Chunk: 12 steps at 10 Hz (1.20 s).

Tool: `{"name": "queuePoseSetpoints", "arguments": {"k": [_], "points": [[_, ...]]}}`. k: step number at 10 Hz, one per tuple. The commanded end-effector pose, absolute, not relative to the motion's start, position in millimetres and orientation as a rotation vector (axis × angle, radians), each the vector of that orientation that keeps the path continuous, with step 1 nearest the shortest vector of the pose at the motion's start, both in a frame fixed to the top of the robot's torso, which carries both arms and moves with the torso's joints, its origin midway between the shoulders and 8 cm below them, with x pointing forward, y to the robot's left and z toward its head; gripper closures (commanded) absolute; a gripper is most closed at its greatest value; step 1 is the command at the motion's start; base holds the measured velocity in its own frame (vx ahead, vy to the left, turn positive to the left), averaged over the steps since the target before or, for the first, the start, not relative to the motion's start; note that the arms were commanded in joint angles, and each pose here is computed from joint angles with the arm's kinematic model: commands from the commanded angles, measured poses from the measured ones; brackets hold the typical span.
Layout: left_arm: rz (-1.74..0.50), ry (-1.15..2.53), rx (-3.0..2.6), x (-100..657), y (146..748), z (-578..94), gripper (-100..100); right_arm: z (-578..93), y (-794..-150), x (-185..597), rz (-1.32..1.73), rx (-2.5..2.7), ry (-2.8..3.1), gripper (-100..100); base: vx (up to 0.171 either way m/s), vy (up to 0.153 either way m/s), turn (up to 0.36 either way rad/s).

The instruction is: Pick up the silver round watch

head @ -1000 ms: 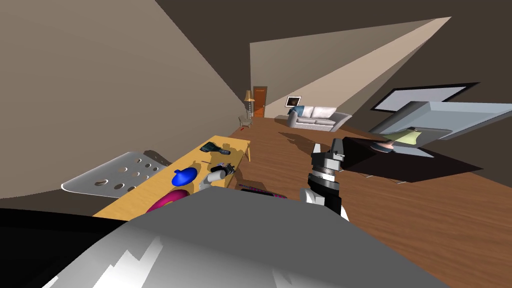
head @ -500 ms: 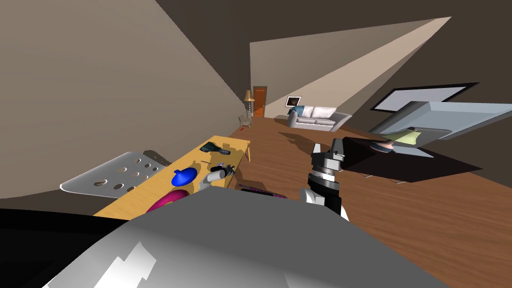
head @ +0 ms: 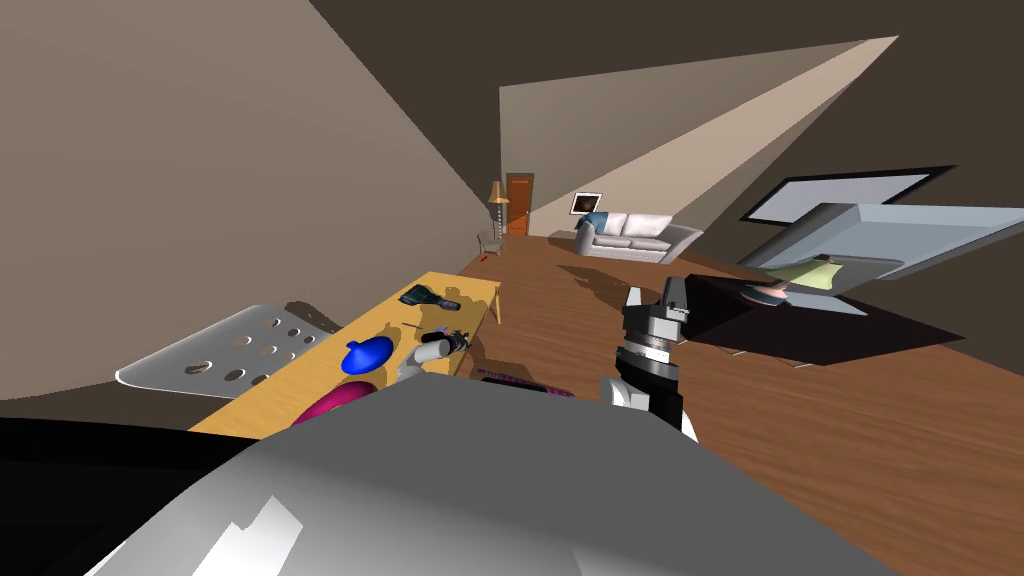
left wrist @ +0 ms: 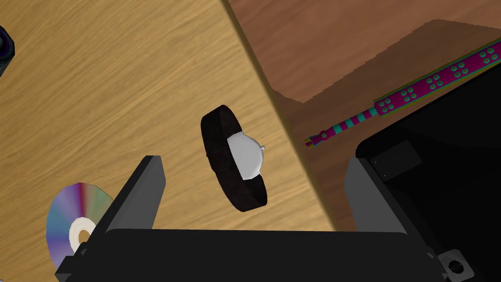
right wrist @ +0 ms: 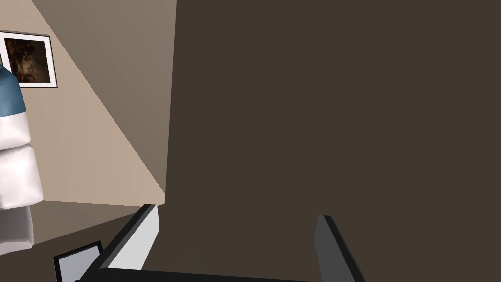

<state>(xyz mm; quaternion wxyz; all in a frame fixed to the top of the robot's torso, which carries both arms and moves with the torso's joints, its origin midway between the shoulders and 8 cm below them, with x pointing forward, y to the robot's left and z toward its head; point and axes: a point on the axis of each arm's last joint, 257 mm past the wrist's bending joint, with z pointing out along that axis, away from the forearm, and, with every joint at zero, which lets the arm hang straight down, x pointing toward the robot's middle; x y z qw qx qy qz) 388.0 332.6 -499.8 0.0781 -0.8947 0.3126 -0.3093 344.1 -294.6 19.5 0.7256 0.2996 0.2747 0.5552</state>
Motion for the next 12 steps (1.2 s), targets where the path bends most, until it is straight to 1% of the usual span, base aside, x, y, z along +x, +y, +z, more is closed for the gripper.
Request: {"name": "queuePoseSetpoints", "arguments": {"k": [1, 4, 6, 7, 8, 12], "points": [[-0.893, 0.923, -2.723, 381, 335, -508, -100, 20, -295, 344, 1.225, 0.661, 0.606, 0, 0.043, -0.011, 0.056], [-0.809, 0.890, -2.818, 366, 342, -522, -100, 19, -295, 344, 1.225, 0.661, 0.606, 0, 0.073, -0.003, 0.029], [-0.807, 0.889, -2.818, 364, 343, -522, -100, 20, -295, 344, 1.225, 0.661, 0.606, 0, 0.015, 0.005, 0.000], [-0.803, 0.888, -2.822, 363, 343, -523, 0, 20, -295, 344, 1.225, 0.661, 0.606, 0, 0.000, 0.000, 0.000], [-0.804, 0.886, -2.822, 361, 337, -531, -100, 20, -295, 344, 1.225, 0.661, 0.606, 0, 0.011, 0.014, -0.038], [-0.803, 0.885, -2.824, 360, 329, -539, -100, 20, -295, 344, 1.225, 0.661, 0.606, 0, 0.020, 0.017, -0.019]]}}
